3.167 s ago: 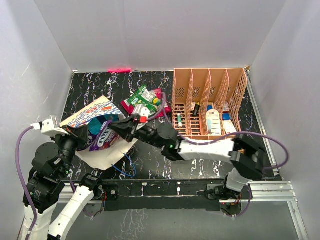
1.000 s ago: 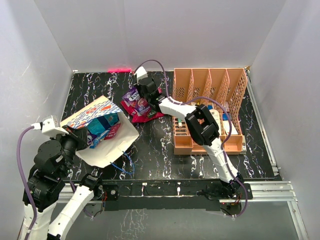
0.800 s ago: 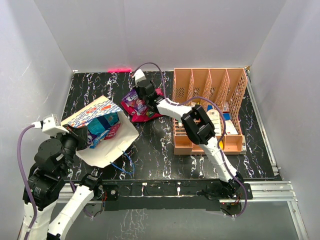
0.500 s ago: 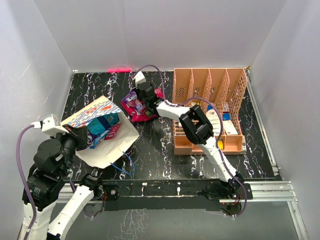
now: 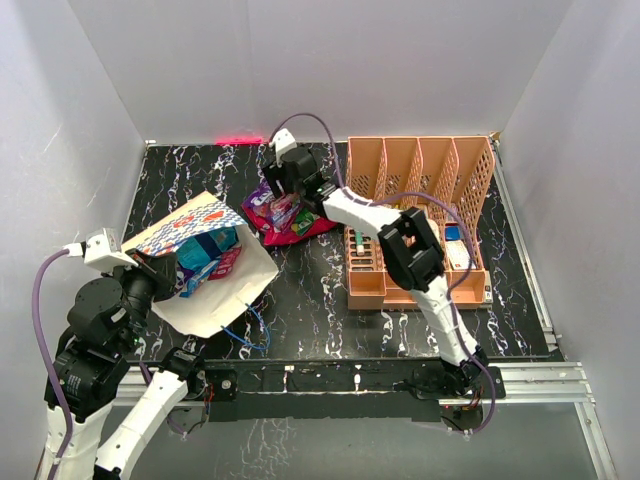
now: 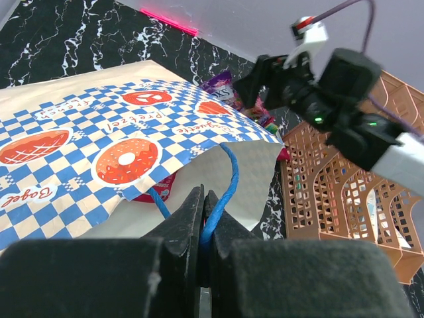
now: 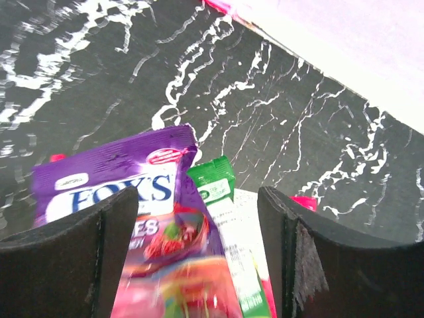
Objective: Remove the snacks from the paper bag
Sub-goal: Place the snack at the center of the board.
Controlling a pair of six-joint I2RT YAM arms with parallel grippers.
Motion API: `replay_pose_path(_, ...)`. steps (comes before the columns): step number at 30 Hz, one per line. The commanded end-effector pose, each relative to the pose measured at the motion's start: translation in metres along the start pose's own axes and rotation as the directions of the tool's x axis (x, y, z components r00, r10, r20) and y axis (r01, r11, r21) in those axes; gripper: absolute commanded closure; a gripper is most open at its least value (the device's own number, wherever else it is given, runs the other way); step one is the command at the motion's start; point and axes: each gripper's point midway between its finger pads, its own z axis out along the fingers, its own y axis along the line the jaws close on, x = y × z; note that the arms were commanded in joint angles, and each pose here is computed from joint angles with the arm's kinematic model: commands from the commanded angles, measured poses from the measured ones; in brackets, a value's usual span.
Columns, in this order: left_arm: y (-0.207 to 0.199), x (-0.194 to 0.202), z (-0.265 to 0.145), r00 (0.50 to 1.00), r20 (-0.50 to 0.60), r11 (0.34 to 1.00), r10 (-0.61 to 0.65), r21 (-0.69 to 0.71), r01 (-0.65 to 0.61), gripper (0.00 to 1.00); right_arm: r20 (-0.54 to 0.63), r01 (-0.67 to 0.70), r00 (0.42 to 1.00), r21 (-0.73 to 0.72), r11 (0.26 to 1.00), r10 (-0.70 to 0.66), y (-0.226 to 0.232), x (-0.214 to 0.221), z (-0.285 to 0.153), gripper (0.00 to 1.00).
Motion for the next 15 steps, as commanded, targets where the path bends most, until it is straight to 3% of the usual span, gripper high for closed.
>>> replay_pose_path(1, -0.008, -0.012, -0.005, 0.999, 0.028, 0.999, -0.016, 0.031, 0.015, 1.0, 0.129, -0.048, 0.989, -0.127, 0.991, 0.065, 0.003, -0.101, -0.079, 0.23)
replay_pose_path(8, -0.008, -0.008, -0.005, 1.0, 0.022, 0.999, -0.012, 0.039, 0.011, 1.0, 0.116, 0.015, 0.993, -0.348, 0.937, 0.027, 0.063, -0.049, -0.181, 0.18)
replay_pose_path(12, -0.009, -0.007, -0.006, 1.0, 0.02, 0.998, -0.01, 0.055, 0.009, 1.0, 0.186, 0.168, 0.979, -0.472, 0.865, -0.088, 0.115, -0.019, -0.248, 0.17)
replay_pose_path(15, -0.017, -0.008, -0.009, 0.999, 0.026, 0.994, 0.021, 0.111, -0.024, 1.0, 0.301, 0.326, 0.936, -0.541, 0.775, -0.183, 0.154, -0.014, -0.292, 0.17)
